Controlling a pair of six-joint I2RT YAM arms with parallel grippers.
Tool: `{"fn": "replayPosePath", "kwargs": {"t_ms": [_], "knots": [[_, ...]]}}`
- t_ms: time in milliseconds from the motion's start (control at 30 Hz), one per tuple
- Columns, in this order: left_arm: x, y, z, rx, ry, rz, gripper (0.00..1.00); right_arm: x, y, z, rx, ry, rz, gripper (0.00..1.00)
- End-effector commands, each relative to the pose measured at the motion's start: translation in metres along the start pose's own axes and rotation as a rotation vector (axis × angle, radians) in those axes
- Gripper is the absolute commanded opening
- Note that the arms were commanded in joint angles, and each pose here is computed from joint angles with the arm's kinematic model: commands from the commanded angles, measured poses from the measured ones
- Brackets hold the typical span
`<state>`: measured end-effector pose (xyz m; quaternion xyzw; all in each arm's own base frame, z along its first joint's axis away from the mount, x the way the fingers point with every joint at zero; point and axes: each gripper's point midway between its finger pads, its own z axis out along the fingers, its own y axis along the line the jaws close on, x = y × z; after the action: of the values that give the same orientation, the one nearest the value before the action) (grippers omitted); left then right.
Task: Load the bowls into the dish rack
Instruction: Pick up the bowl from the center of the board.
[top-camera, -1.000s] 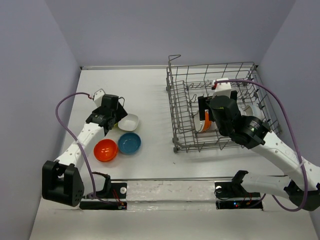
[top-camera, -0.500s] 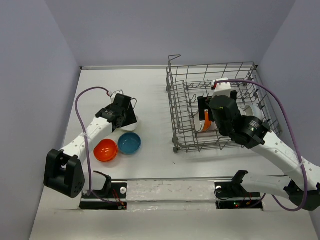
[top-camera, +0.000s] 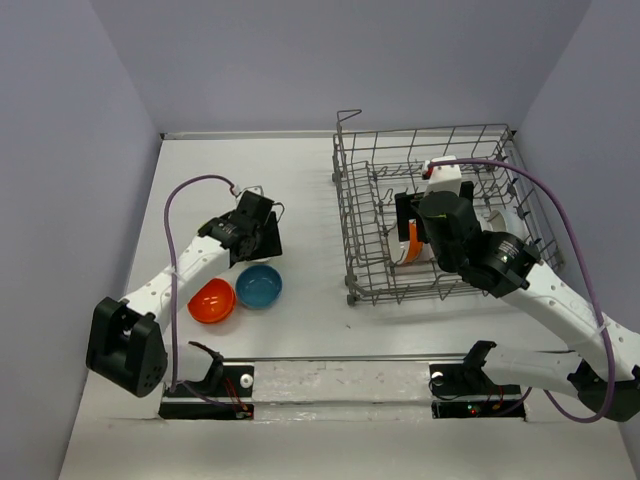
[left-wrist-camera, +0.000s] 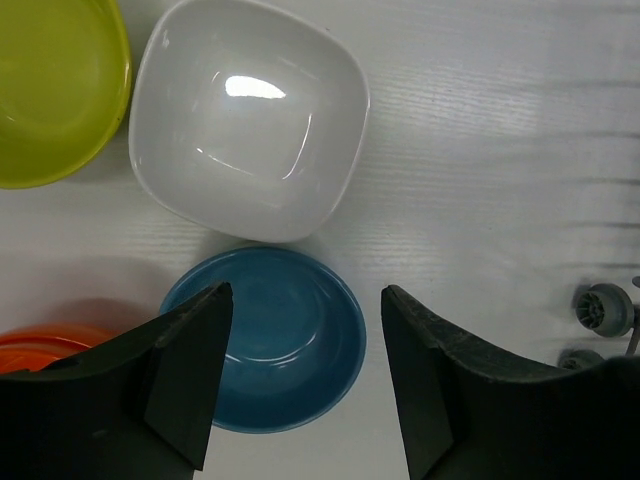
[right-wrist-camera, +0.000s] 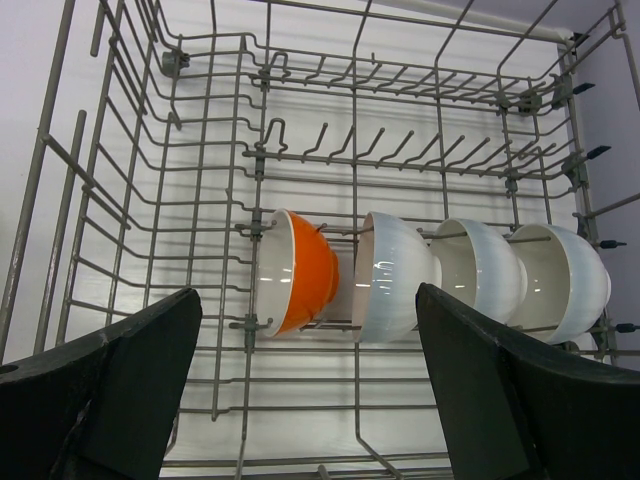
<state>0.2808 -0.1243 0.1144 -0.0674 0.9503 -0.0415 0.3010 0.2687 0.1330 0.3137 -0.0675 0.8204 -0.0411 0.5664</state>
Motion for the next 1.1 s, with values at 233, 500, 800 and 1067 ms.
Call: {"fn": "replayPosePath", "kwargs": {"t_ms": [233,500,800,1067], "knots": [[0.026,0.002,-0.01,0.032,0.037,-0.001,0.67,-0.005,0.01,0.005,-0.024,-0.022,0.012,0.93],[0.033,0.017,-0.006,-0.037,-0.007,-0.173,0.67,-0.003,0.01,0.004,-0.028,-0.019,0.01,0.94],[0.029,0.036,-0.003,-0.108,-0.024,-0.227,0.68,-0.002,0.009,0.002,-0.038,-0.022,0.011,0.94],[0.009,0.066,0.005,-0.111,-0.04,-0.322,0.68,-0.001,0.01,0.001,-0.049,-0.022,0.012,0.94]]}}
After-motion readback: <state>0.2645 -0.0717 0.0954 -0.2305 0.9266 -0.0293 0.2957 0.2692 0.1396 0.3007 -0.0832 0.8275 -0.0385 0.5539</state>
